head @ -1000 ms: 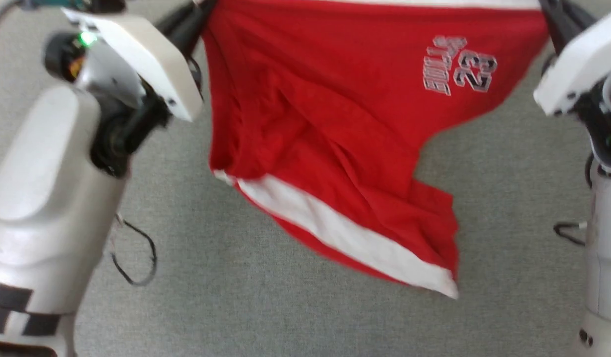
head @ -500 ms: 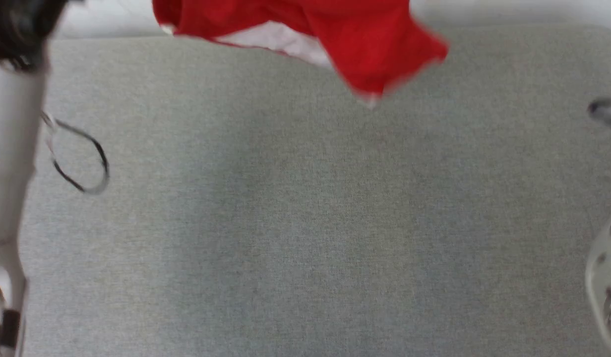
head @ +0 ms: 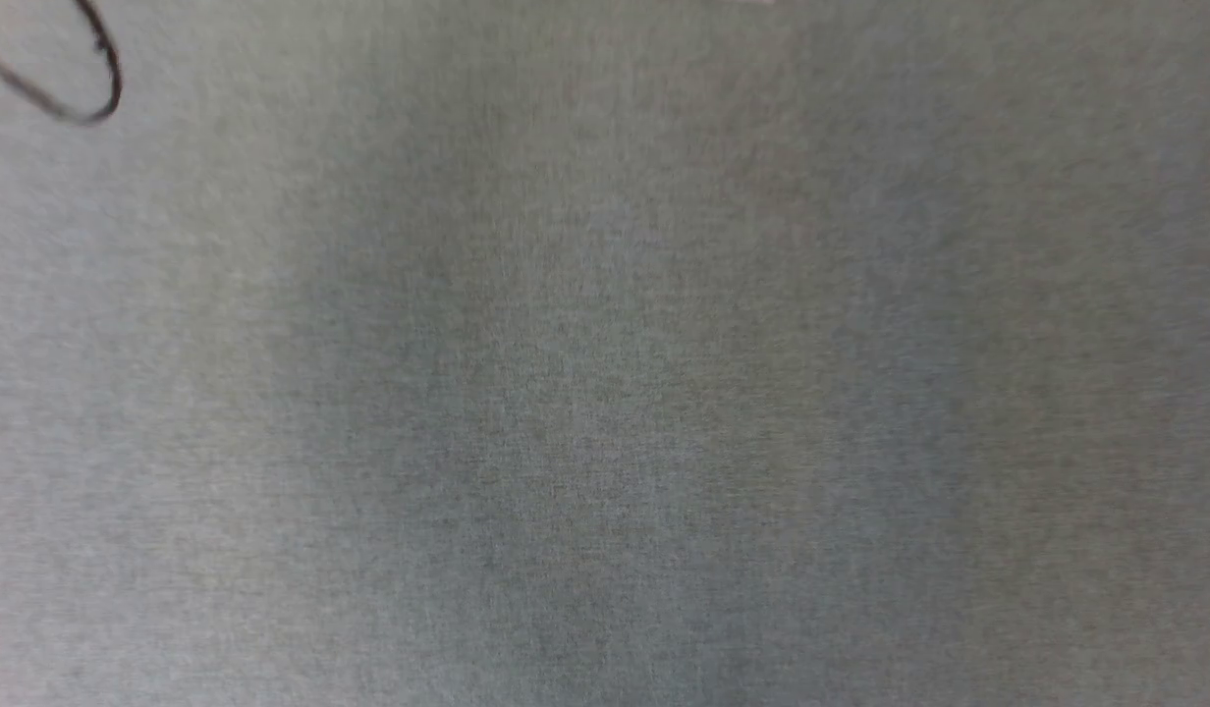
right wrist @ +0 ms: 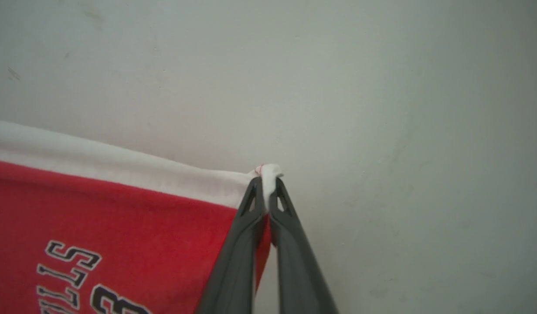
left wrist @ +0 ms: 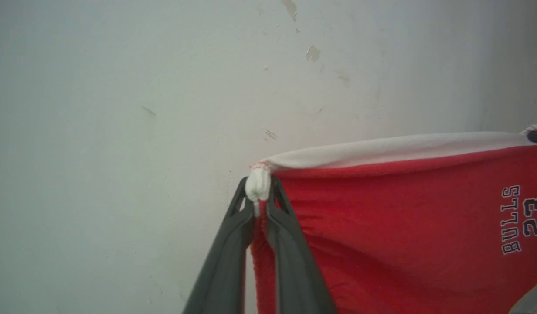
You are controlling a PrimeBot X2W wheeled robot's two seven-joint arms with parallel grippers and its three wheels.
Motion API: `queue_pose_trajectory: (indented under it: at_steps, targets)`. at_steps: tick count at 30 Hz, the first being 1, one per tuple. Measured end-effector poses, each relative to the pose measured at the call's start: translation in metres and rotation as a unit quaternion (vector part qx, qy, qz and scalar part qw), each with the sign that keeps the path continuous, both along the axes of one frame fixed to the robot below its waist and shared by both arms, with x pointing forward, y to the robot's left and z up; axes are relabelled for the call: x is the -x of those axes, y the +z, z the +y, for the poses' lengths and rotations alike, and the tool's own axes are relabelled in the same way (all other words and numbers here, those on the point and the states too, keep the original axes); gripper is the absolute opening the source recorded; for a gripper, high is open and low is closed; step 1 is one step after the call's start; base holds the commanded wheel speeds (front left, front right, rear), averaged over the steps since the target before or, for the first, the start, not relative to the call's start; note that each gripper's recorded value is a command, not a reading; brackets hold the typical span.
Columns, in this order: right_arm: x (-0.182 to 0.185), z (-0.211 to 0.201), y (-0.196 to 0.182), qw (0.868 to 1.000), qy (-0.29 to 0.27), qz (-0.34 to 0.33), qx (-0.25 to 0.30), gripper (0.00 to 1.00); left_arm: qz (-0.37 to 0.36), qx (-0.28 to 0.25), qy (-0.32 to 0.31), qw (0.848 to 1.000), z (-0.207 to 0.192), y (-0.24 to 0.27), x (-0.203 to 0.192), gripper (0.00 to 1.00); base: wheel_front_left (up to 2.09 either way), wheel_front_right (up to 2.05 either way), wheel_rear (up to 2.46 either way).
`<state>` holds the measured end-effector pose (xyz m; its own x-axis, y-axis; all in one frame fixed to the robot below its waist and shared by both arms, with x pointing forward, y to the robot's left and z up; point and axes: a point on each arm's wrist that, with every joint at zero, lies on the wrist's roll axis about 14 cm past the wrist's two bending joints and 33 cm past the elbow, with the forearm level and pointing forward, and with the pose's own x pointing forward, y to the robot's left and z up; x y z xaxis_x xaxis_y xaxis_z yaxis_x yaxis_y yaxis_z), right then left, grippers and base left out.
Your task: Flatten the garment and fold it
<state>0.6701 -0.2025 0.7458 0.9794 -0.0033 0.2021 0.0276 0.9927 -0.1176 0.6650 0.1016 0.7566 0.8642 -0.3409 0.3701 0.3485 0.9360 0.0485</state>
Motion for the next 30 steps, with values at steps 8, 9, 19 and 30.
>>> queue_pose_trajectory:
  at_steps: [8, 9, 19, 30]
  targets:
    - [-0.051, 0.016, -0.062, 0.999, 0.017, 0.020, 0.021, 0.00, -0.016, 0.007, -0.001, 1.000, -0.001, -0.054, -0.042, 0.00, 0.00, 0.00, 0.00]
    - [-0.056, 0.018, -0.071, 0.999, 0.020, 0.022, 0.028, 0.00, -0.020, 0.010, -0.004, 1.000, -0.002, -0.060, -0.045, 0.00, 0.00, 0.00, 0.00]
    - [-0.077, 0.048, -0.157, 0.994, 0.084, 0.053, 0.047, 0.00, 0.005, -0.023, -0.037, 0.999, -0.006, -0.142, -0.060, 0.00, 0.00, 0.00, 0.00]
    - [0.010, 0.067, -0.211, 0.979, 0.177, 0.098, 0.004, 0.00, 0.103, -0.014, -0.096, 0.990, -0.008, -0.220, 0.020, 0.00, 0.00, 0.00, 0.00]
